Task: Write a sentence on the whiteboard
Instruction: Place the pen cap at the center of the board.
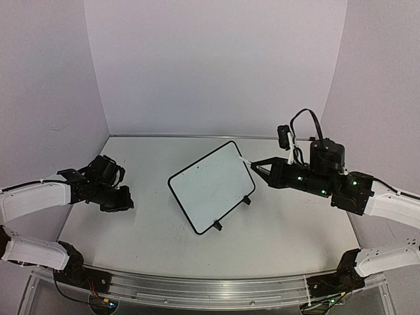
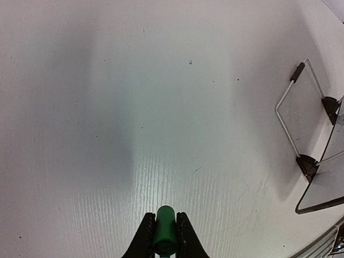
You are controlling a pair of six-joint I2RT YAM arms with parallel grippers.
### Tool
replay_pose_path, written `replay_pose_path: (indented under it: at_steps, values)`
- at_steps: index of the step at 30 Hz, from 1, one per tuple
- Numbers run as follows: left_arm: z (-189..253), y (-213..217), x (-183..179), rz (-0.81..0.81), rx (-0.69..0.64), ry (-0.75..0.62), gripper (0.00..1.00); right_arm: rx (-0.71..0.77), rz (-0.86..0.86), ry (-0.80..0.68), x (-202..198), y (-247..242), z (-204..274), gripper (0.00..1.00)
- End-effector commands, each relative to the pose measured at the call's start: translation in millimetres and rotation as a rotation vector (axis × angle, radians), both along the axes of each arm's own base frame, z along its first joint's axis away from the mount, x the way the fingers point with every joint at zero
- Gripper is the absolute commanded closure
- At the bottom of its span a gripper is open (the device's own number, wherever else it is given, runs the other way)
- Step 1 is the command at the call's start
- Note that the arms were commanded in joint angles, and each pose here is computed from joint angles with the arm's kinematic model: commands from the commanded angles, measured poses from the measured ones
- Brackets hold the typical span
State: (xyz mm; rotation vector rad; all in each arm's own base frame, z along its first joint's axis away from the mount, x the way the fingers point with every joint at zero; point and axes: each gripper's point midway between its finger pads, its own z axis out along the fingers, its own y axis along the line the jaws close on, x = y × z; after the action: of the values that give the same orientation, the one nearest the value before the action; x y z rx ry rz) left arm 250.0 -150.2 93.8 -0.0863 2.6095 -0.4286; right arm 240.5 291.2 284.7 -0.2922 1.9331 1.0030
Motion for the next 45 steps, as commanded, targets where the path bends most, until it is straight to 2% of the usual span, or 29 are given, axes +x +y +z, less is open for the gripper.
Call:
replay_pose_path:
  at_steps: [1, 7, 15, 28, 31, 33, 36, 45]
  values:
    - [-1.9, -4.2, 13.4, 0.022, -0.019, -0.048, 1.0, -0.012, 0.055, -0.022, -1.1, 11.2, 9.4, 1.0]
    - [-27.0, -1.1, 9.8, 0.026, 0.033, 0.032, 0.98, -0.026, 0.051, -0.02, 1.2, 12.3, 5.2, 1.0]
    - [-28.7, -5.9, 10.6, 0.006, 0.025, 0.043, 0.75, -0.039, 0.084, -0.015, -2.8, 15.6, -0.2, 1.0]
    - [-23.5, -9.0, 12.4, -0.019, 0.02, 0.028, 0.55, -0.04, 0.101, -0.02, -6.5, 15.6, 1.2, 1.0]
    - [-21.6, -17.5, 11.0, -0.059, -0.01, 0.034, 0.43, -0.043, 0.103, -0.016, -6.1, 16.3, -0.7, 1.0]
    - [-22.1, -17.9, 11.1, -0.068, -0.003, 0.039, 0.3, -0.045, 0.105, -0.013, -6.1, 17.1, -2.0, 1.0]
    - [-23.9, -15.0, 11.7, -0.068, 0.024, 0.047, 0.19, -0.048, 0.108, -0.012, -5.8, 18.0, -2.7, 1.0]
    - [-2.4, -13.5, 18.0, -0.056, 0.014, -0.019, 0.16, -0.052, 0.145, -0.014, -9.1, 23.6, -3.0, 1.0]
